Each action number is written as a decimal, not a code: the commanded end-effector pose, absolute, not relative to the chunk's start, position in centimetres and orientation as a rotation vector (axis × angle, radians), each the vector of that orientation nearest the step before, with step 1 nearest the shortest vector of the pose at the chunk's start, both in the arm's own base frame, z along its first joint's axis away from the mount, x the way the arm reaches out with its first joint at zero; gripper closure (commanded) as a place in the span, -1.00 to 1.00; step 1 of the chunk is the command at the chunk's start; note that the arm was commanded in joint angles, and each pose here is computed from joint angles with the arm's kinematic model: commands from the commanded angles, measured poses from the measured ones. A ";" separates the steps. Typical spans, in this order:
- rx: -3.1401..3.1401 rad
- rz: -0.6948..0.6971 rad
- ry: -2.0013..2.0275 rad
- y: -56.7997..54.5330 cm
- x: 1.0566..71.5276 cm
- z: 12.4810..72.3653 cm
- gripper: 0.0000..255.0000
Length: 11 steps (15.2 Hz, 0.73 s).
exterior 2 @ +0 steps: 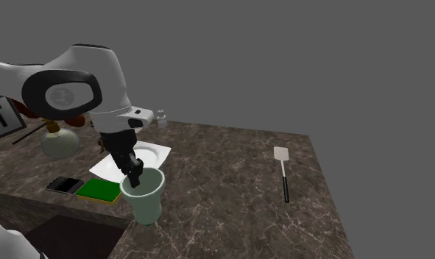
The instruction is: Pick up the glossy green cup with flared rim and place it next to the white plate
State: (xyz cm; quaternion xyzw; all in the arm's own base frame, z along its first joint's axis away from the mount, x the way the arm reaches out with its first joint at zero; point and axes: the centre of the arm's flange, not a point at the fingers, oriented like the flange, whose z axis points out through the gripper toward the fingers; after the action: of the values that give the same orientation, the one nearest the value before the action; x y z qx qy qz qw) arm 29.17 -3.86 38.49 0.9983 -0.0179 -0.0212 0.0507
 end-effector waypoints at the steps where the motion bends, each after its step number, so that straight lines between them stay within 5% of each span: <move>1: 3.039 -0.063 -0.055 -3.9 29.2 38.4 1.00; 6: 3.039 -0.063 -0.055 -3.9 29.2 38.4 1.00; 7: 3.039 -0.063 -0.055 -3.9 29.2 38.4 -1.00; 11: 3.039 -0.063 -0.055 -3.9 29.2 38.4 -1.00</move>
State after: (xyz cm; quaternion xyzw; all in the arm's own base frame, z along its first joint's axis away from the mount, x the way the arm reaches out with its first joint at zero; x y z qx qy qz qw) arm 29.22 -3.86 38.36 0.9983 -0.0179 -0.0207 0.0508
